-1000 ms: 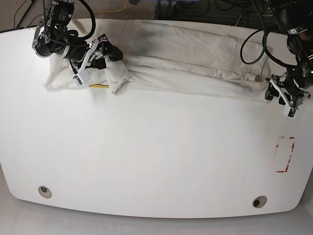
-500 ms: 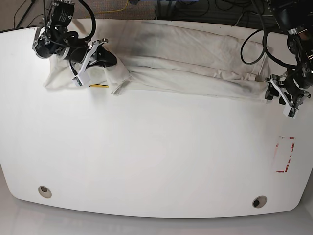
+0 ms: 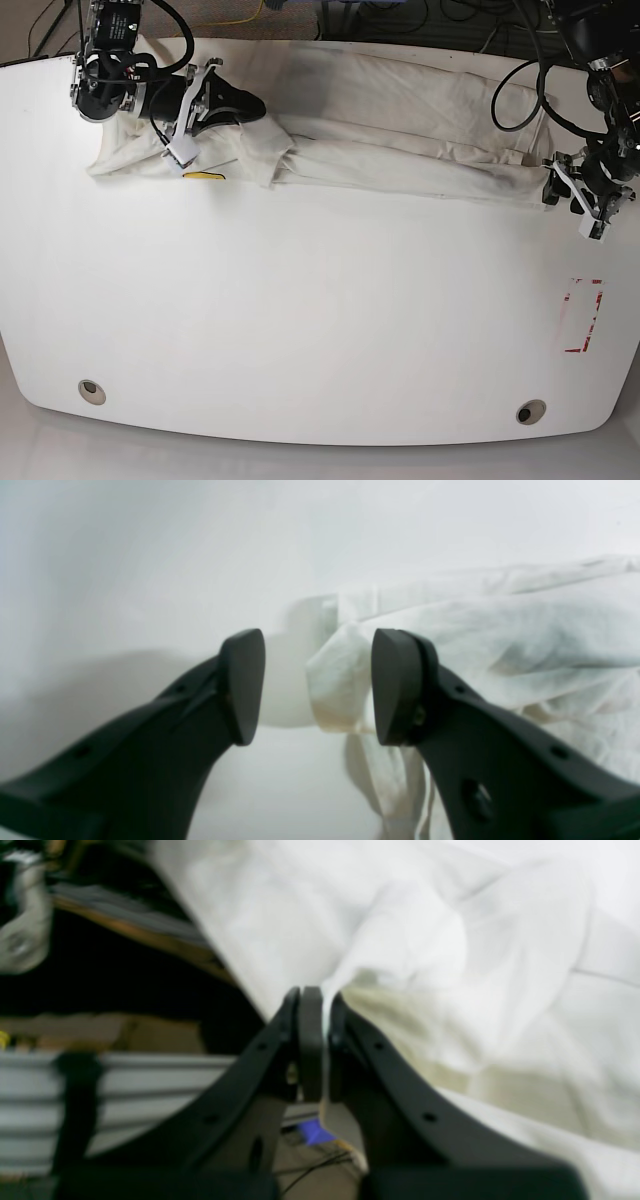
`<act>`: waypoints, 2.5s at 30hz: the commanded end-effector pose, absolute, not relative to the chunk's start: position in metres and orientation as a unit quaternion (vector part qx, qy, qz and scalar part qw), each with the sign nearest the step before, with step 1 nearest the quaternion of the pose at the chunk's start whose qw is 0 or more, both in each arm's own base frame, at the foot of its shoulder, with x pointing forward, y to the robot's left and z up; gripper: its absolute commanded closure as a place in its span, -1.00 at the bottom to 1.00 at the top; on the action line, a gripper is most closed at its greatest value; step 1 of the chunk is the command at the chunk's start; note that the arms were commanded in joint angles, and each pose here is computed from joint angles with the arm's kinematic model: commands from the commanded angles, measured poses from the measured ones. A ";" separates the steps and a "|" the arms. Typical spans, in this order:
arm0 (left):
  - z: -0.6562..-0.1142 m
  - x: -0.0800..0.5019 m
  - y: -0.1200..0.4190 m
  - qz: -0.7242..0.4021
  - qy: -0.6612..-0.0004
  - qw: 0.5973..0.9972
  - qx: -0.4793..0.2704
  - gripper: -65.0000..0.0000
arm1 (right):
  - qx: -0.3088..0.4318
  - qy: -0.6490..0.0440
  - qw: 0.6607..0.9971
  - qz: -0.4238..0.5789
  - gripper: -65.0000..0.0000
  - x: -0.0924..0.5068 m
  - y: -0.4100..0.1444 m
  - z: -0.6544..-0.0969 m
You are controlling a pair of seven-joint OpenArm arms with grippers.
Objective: Layout the t-shirt on the table in an organized manner, then fold the t-shirt properly
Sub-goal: 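Lay the folded side flat and press it with the right gripper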
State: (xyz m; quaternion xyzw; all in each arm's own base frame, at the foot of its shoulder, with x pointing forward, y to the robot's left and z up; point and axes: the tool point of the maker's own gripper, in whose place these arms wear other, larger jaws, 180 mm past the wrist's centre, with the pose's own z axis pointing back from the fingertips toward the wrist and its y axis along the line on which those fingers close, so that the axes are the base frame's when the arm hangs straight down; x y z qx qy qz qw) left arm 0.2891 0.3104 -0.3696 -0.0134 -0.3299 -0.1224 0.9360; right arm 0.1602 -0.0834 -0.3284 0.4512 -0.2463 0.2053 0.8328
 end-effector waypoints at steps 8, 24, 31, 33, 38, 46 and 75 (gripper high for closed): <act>-0.355 0.298 0.315 -0.127 -0.352 0.927 -0.006 0.02 | 0.476 -0.202 0.823 0.235 0.98 0.132 -0.079 -0.326; -0.356 0.297 0.316 -0.126 -0.350 0.928 -0.004 0.02 | 0.463 -0.157 0.833 0.258 -0.11 0.112 -0.091 -0.335; -0.354 0.298 0.317 -0.127 -0.352 0.928 -0.003 0.02 | 0.460 -0.149 0.836 0.258 -0.43 0.108 -0.095 -0.337; -0.354 0.298 0.317 -0.127 -0.352 0.927 -0.003 0.02 | 0.454 -0.150 0.839 0.260 -0.43 0.110 -0.099 -0.336; -0.343 0.301 0.313 -0.137 -0.366 0.921 0.003 0.02 | 0.440 -0.177 0.846 0.246 -0.43 0.123 -0.110 -0.331; -0.317 0.295 0.297 -0.179 -0.391 0.902 0.027 0.02 | 0.451 -0.195 0.843 0.219 -0.40 0.127 -0.101 -0.333; -0.313 0.293 0.298 -0.184 -0.391 0.901 0.035 0.02 | 0.500 -0.073 0.835 0.220 -0.04 0.081 -0.031 -0.393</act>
